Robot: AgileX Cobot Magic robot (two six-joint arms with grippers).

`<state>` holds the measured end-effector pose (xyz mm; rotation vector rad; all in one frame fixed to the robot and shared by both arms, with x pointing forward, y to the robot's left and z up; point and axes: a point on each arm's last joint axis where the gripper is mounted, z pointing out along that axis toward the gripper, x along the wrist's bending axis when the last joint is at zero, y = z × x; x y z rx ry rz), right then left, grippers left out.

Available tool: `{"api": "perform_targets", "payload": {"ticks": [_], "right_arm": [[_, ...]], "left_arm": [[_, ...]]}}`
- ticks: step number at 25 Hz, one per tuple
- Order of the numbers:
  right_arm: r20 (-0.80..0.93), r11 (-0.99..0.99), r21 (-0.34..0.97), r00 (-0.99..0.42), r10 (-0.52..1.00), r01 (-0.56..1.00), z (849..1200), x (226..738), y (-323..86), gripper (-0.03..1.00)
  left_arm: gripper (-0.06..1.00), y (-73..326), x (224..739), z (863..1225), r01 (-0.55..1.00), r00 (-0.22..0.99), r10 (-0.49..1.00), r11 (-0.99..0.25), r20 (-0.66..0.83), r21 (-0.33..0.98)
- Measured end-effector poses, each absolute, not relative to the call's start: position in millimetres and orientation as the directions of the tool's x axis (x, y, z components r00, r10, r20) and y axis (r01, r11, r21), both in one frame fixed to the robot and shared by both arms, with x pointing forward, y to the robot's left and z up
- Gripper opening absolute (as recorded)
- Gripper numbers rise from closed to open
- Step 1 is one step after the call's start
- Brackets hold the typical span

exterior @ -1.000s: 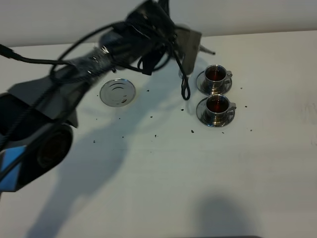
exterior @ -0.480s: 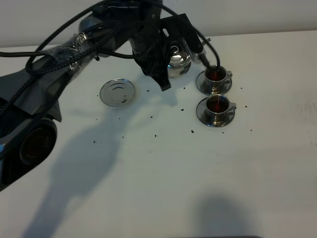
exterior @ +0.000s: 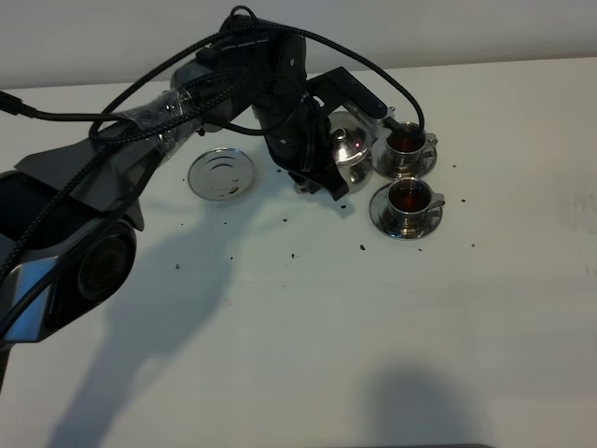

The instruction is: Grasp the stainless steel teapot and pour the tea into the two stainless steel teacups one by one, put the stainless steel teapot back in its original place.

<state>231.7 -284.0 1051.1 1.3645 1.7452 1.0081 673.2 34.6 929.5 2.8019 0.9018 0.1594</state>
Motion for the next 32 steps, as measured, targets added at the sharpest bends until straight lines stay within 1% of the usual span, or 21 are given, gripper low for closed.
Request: {"api": "perform_targets", "payload": {"ticks": [3, 5, 9, 14, 16, 22, 25, 27, 30, 32], "right_arm": [[-0.058, 0.145, 0.887, -0.207, 0.977, 0.438, 1051, 232, -284, 0.42], [-0.058, 0.145, 0.887, -0.207, 0.977, 0.438, 1051, 232, -284, 0.42], [-0.058, 0.145, 0.887, -0.207, 0.977, 0.438, 1051, 232, -284, 0.42], [-0.058, 0.145, 0.887, -0.207, 0.977, 0.438, 1051, 232, -284, 0.42], [-0.058, 0.145, 0.887, -0.207, 0.977, 0.438, 1051, 232, -284, 0.42], [-0.058, 0.146, 0.887, -0.207, 0.977, 0.438, 1051, 232, -284, 0.42], [-0.058, 0.146, 0.887, -0.207, 0.977, 0.438, 1051, 232, -284, 0.42], [-0.057, 0.145, 0.887, -0.207, 0.977, 0.438, 1051, 232, -284, 0.42], [-0.057, 0.145, 0.887, -0.207, 0.977, 0.438, 1051, 232, -284, 0.42], [-0.057, 0.144, 0.887, -0.206, 0.977, 0.438, 1051, 232, -284, 0.42]], "left_arm": [[0.22, 33, 673, 931, 0.569, 0.808, 0.589, -0.790, 0.026, 0.230], [0.22, 33, 671, 938, 0.573, 0.804, 0.594, -0.784, 0.023, 0.238], [0.22, 43, 669, 970, 0.625, 0.760, 0.650, -0.734, 0.005, 0.264], [0.22, 71, 666, 1011, 0.716, 0.674, 0.738, -0.646, -0.019, 0.264], [0.22, 84, 668, 1019, 0.746, 0.642, 0.766, -0.617, -0.028, 0.251], [0.22, 116, 672, 1043, 0.795, 0.558, 0.830, -0.538, 0.011, 0.281], [0.22, 130, 663, 1048, 0.822, 0.523, 0.853, -0.507, 0.011, 0.258], [0.22, 141, 654, 1044, 0.847, 0.494, 0.869, -0.481, -0.001, 0.224], [0.22, 162, 642, 1028, 0.881, 0.438, 0.899, -0.426, -0.012, 0.207], [0.22, 172, 635, 1017, 0.891, 0.395, 0.919, -0.380, -0.012, 0.246]]}}
